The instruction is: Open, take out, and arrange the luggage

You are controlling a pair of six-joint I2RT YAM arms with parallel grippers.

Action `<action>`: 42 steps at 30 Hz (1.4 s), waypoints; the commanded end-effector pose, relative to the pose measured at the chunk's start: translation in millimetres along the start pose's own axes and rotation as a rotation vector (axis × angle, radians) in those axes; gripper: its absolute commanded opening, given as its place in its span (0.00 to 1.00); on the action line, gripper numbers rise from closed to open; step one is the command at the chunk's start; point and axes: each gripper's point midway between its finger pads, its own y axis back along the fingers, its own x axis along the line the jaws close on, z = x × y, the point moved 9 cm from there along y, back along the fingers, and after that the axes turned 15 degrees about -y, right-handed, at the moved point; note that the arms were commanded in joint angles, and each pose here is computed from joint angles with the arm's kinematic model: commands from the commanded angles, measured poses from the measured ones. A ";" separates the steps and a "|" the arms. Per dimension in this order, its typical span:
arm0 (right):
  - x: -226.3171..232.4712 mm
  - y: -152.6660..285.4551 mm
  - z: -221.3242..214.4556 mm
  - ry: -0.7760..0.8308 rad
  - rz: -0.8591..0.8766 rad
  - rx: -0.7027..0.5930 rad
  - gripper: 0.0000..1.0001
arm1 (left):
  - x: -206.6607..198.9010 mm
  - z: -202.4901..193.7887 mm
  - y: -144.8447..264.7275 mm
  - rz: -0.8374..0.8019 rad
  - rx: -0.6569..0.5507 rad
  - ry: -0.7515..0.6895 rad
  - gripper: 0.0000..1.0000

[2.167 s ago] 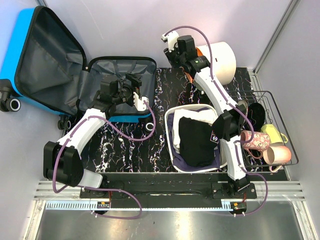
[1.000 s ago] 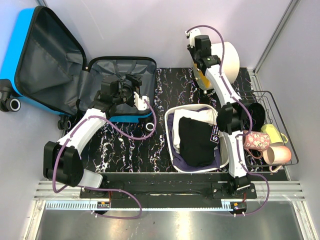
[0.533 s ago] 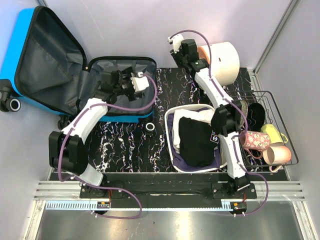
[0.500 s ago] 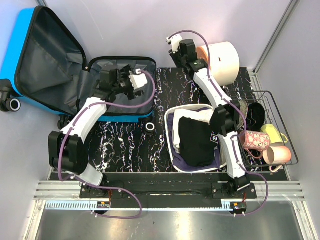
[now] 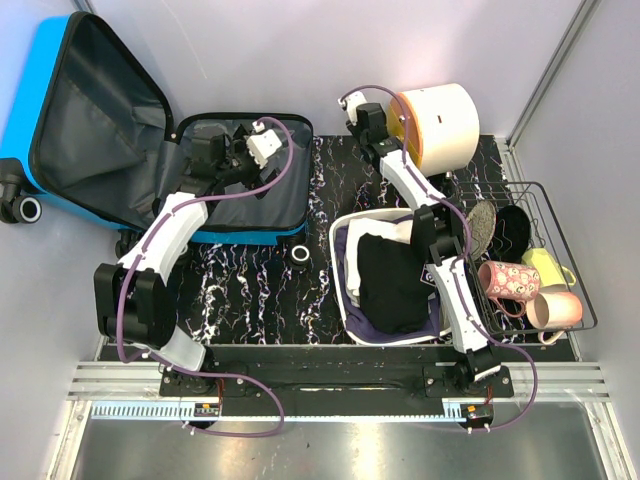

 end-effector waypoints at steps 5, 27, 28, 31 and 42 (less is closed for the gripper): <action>-80.4 -20.8 5.6 -0.033 -0.322 -0.103 0.49 | 5.1 4.4 -2.8 -0.003 -0.046 0.020 0.99; -165.4 -33.6 -25.5 0.031 -0.384 -0.104 0.48 | 10.7 -3.9 -13.7 -0.029 -0.019 0.072 0.99; -167.4 -33.8 -25.1 0.032 -0.386 -0.107 0.48 | 11.7 -4.0 -14.5 -0.029 -0.014 0.077 0.99; -169.4 -30.2 -18.0 0.027 -0.368 -0.122 0.51 | 17.5 -7.3 -16.8 -0.013 0.024 0.132 0.99; -140.7 53.0 81.9 -0.079 -0.036 -0.290 0.77 | 80.2 1.7 1.3 0.075 0.129 0.509 0.99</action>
